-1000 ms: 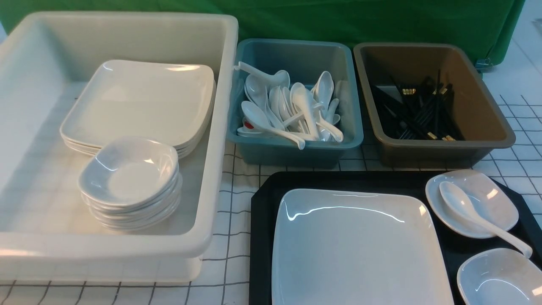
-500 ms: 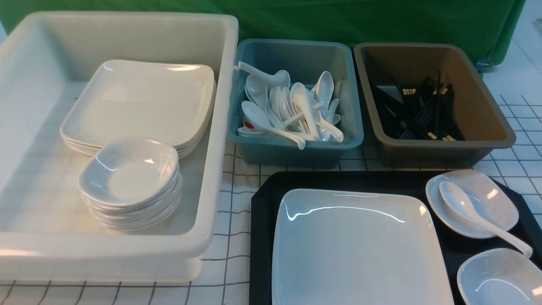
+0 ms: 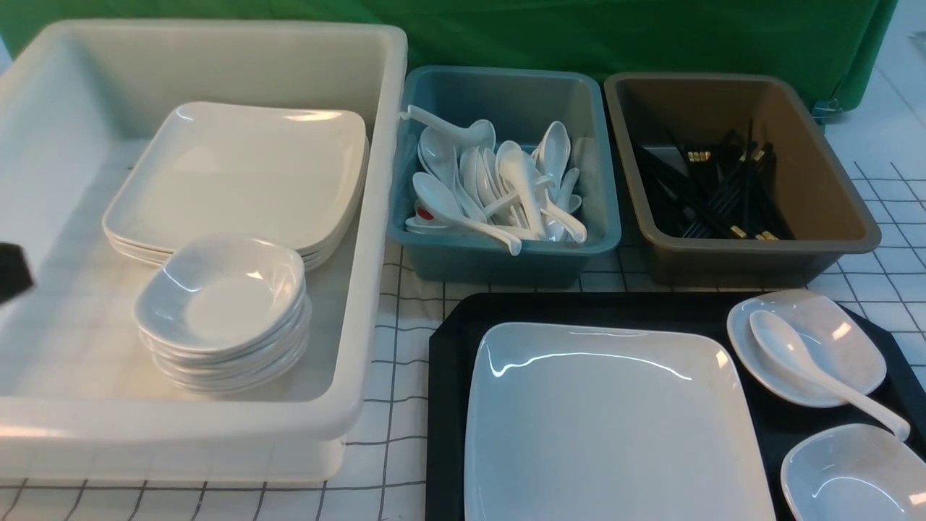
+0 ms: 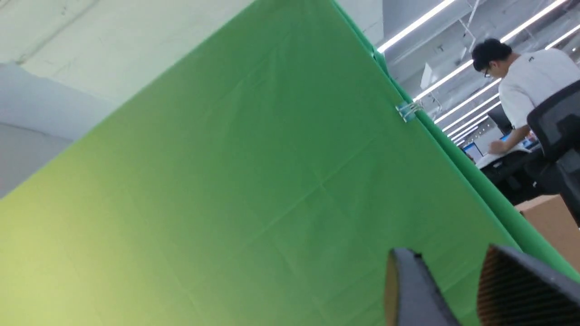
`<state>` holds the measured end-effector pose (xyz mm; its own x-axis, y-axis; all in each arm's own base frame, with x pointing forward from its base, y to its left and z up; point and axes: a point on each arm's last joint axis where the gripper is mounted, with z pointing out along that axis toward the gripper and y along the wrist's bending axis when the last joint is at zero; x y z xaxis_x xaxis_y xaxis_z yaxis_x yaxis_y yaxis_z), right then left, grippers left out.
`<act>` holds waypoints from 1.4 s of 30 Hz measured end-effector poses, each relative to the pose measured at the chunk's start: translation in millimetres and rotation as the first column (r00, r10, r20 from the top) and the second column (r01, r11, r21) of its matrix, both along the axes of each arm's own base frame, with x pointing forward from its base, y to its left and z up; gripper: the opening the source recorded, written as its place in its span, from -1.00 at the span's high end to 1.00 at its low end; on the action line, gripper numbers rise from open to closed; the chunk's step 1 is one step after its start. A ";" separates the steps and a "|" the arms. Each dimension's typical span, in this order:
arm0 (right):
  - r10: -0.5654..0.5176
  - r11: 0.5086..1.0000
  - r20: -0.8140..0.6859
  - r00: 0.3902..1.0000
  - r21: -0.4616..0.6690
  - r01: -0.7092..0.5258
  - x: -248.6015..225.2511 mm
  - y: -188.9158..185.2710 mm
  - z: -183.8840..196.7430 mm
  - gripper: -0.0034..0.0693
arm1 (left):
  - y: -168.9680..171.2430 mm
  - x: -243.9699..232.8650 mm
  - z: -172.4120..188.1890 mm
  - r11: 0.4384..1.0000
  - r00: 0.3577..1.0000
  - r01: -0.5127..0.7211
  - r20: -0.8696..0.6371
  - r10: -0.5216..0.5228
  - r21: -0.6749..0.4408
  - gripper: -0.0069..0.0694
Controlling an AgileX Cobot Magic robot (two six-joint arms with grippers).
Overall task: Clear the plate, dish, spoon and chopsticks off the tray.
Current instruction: Use the right arm to grab a soup spoon from the plate
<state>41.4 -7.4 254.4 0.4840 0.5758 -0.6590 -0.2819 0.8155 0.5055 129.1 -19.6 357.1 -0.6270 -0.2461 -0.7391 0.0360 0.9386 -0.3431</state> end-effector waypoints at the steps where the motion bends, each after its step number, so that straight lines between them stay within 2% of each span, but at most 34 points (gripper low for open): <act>1: -0.001 1.000 0.006 1.000 0.000 0.001 -0.3 -0.1 0.4 0.24 | -1.6 6.0 -3.5 0.999 0.999 0.035 -0.023 -0.035 0.008 0.81; 3: -0.001 1.000 0.009 1.000 -0.004 0.001 -0.5 0.1 0.7 0.28 | -6.1 18.1 -9.1 0.994 0.993 0.113 -0.045 -0.113 0.008 0.81; 5: 0.021 1.000 -0.044 0.999 -0.020 -0.021 1.1 2.5 2.9 0.41 | -8.8 29.3 -11.7 0.985 0.984 0.174 -0.050 -0.172 0.022 0.83; 7: 0.034 0.996 -0.125 0.992 -0.081 -0.045 0.7 6.7 17.1 0.68 | -10.2 40.9 -6.8 0.979 0.978 0.203 -0.050 -0.202 0.021 0.84; 9: 0.029 0.988 -0.199 0.980 -0.140 -0.058 -0.4 9.1 40.7 0.84 | -10.9 48.3 -0.2 0.975 0.974 0.222 -0.048 -0.220 0.023 0.85; 11: 0.017 0.980 -0.280 0.960 -0.184 -0.072 3.3 10.5 50.0 0.88 | -11.6 55.4 7.9 0.971 0.971 0.238 -0.043 -0.236 0.026 0.85; 13: -0.013 0.947 -0.446 0.895 -0.292 -0.131 15.5 14.1 73.7 0.91 | -15.8 65.1 21.9 0.957 0.958 0.286 -0.029 -0.285 0.046 0.85; 14: -0.017 0.940 -0.463 0.886 -0.309 -0.144 15.9 14.6 77.8 0.91 | -16.5 65.6 23.0 0.955 0.956 0.292 -0.027 -0.291 0.050 0.85; 15: -0.029 0.905 -0.586 0.810 -0.359 -0.228 30.5 19.2 87.8 0.91 | -24.0 69.8 31.7 0.941 0.943 0.332 -0.011 -0.332 0.061 0.85; 17: -0.050 0.845 -0.746 0.664 -0.386 -0.371 56.9 28.9 91.5 0.92 | -40.3 72.6 39.6 0.911 0.913 0.406 0.003 -0.407 0.077 0.85; 18: -0.055 0.831 -0.774 0.631 -0.386 -0.401 61.9 31.2 91.6 0.92 | -42.0 72.8 40.1 0.907 0.910 0.414 0.003 -0.415 0.078 0.85; 19: -0.080 0.778 -0.858 0.508 -0.372 -0.506 79.6 40.2 88.6 0.92 | -56.0 75.0 40.5 0.877 0.881 0.472 -0.004 -0.474 0.085 0.85; 20: -0.104 0.734 -0.902 0.419 -0.354 -0.580 90.8 47.8 86.9 0.92 | -69.2 75.1 38.5 0.847 0.851 0.524 -0.018 -0.525 0.091 0.85; 22: -0.150 0.664 -0.946 0.289 -0.313 -0.679 113.0 61.6 81.3 0.92 | -94.1 76.5 28.9 0.791 0.796 0.605 -0.074 -0.601 0.088 0.85; 23: -0.154 0.663 -0.948 0.278 -0.308 -0.683 115.5 62.5 79.2 0.92 | -96.8 76.5 27.7 0.784 0.789 0.615 -0.081 -0.609 0.090 0.85; 24: -0.188 0.610 -0.958 0.218 -0.287 -0.738 132.0 72.7 77.2 0.92 | -117.5 77.7 15.8 0.738 0.743 0.668 -0.141 -0.655 0.091 0.85; 25: -0.188 0.609 -0.957 0.219 -0.289 -0.739 131.9 72.9 78.8 0.92 | -120.1 78.0 14.1 0.735 0.739 0.672 -0.148 -0.658 0.089 0.85; 27: -0.232 0.564 -0.959 0.159 -0.266 -0.781 153.0 80.2 77.0 0.92 | -150.4 79.4 -5.2 0.678 0.680 0.729 -0.216 -0.701 0.093 0.85; 29: -0.261 0.550 -0.960 0.101 -0.234 -0.801 166.7 79.8 74.8 0.92 | -172.0 79.7 -15.3 0.636 0.639 0.765 -0.237 -0.732 0.097 0.85; 30: -0.271 0.544 -0.961 0.046 -0.193 -0.817 177.3 77.6 71.2 0.92 | -190.2 80.3 -19.0 0.600 0.607 0.792 -0.233 -0.760 0.108 0.85; 32: -0.274 0.535 -0.962 -0.018 -0.136 -0.834 191.5 72.6 64.7 0.92 | -208.1 82.2 -19.0 0.566 0.577 0.816 -0.221 -0.786 0.117 0.85; 33: -0.276 0.534 -0.960 -0.040 -0.118 -0.837 200.3 69.0 60.5 0.91 | -216.7 82.0 -18.0 0.545 0.559 0.829 -0.213 -0.801 0.123 0.85; 34: -0.277 0.534 -0.960 -0.037 -0.122 -0.837 200.8 67.8 61.2 0.91 | -218.5 82.3 -17.9 0.540 0.555 0.832 -0.211 -0.805 0.128 0.85; 36: -0.278 0.556 -0.957 -0.087 -0.086 -0.827 220.5 59.0 48.6 0.86 | -236.3 87.9 -13.8 0.510 0.530 0.848 -0.192 -0.826 0.145 0.85; 38: -0.283 0.575 -0.951 -0.123 -0.066 -0.816 235.4 51.7 36.7 0.67 | -247.6 94.7 -10.9 0.499 0.521 0.853 -0.179 -0.835 0.156 0.85; 42: -0.309 0.576 -0.943 -0.121 -0.084 -0.813 263.3 47.0 10.8 0.10 | -264.4 110.9 -12.0 0.488 0.514 0.856 -0.168 -0.842 0.173 0.83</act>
